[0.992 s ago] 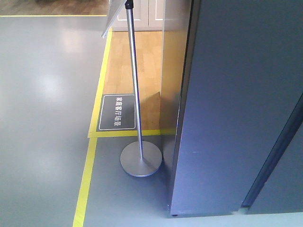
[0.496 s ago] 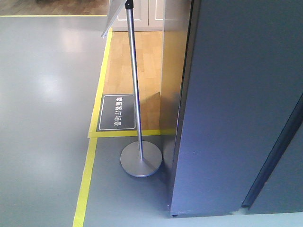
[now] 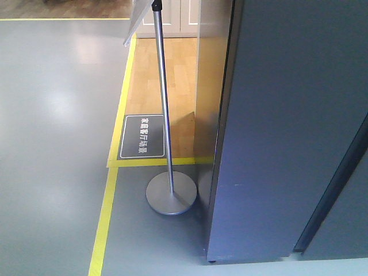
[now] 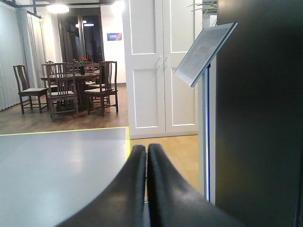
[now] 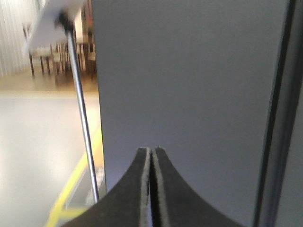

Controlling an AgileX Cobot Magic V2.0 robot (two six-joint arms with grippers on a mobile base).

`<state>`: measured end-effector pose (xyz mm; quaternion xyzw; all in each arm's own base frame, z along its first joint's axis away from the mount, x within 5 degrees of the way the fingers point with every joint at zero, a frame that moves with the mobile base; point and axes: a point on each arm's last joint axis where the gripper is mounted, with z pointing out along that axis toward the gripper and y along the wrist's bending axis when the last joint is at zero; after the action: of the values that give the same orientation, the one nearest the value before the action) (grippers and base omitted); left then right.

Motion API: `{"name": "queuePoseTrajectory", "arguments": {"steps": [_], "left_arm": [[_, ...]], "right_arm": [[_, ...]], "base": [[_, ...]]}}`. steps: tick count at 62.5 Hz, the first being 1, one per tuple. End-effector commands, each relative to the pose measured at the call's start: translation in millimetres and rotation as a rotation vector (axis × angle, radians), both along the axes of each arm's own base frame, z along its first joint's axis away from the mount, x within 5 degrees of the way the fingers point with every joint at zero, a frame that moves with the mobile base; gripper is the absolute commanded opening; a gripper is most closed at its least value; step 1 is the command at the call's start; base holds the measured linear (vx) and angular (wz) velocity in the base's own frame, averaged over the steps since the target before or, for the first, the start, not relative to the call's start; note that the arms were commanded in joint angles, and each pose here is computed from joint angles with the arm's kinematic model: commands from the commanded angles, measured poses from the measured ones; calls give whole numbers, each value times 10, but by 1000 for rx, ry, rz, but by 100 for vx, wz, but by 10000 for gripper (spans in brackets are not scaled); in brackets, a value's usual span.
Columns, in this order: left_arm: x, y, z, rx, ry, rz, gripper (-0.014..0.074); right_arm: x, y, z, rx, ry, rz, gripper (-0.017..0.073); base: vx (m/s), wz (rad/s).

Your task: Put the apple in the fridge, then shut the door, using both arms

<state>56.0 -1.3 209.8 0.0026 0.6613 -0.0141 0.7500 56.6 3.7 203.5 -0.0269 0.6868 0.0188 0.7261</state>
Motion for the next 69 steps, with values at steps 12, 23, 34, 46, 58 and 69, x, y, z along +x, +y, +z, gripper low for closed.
{"name": "queuePoseTrajectory", "arguments": {"steps": [12,23,34,46,58,69], "left_arm": [[-13,-1,5,-6,-70,-2,-6],[-13,-1,5,-6,-70,-2,-6],[-13,-1,5,-6,-70,-2,-6],[-13,-1,5,-6,-70,-2,-6],[-13,-1,5,-6,-70,-2,-6],[-13,-1,5,-6,-70,-2,-6]], "right_arm": [[-18,-15,41,43,-98,-13,-3],[-13,-9,4,33,-58,-8,-3],[-14,-9,9,33,-60,-8,-3],[-11,-8,3,33,-52,-7,-3],[-11,-8,2,32,-51,-7,-3],[-11,-8,2,32,-51,-7,-3]], "base": [[0,0],[0,0],[0,0],[0,0],[0,0],[0,0]]}}
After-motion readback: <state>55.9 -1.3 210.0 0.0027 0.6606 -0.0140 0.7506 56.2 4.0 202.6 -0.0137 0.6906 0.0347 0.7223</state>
